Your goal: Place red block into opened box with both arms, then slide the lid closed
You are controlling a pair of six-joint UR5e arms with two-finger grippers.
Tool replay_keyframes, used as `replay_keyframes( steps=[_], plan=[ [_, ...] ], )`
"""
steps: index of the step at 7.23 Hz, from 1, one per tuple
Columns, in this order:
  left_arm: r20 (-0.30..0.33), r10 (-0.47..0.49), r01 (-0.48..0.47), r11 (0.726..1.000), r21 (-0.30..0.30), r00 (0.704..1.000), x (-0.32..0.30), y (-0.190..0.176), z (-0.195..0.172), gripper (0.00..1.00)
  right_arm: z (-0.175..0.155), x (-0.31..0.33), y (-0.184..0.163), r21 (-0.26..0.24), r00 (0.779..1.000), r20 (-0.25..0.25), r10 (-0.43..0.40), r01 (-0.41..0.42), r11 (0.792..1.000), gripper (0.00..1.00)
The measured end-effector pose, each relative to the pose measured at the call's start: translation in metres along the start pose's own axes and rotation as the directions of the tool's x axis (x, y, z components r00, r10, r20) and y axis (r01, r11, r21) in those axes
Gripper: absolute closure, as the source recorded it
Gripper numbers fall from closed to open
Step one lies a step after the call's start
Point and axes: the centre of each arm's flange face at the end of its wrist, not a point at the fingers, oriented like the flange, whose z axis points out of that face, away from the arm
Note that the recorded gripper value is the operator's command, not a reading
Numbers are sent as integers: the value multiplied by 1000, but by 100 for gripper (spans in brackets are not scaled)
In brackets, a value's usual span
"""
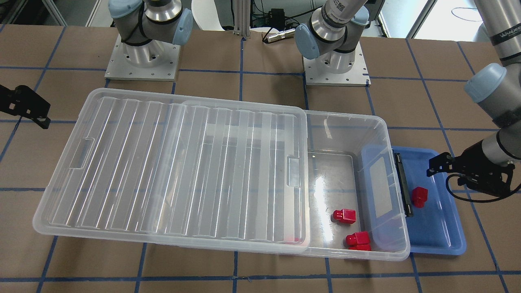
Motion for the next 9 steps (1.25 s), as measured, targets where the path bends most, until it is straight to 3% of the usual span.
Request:
replay_keyframes(
  steps=[7, 8, 9],
  plan=[
    [-77, 5, -6, 1000, -14, 997, -2, -15, 71, 6, 7, -31, 0, -21, 999, -4, -35, 35, 999, 0],
    [-78, 10, -11, 1000, -13, 997, 0, -16, 78, 29, 7, -31, 1, -21, 999, -2, -35, 35, 999, 0],
    [-79, 12, -13, 1000, -12, 997, -1, -16, 83, 82, 7, -31, 1, -22, 999, -2, -36, 35, 999, 0]
  ],
)
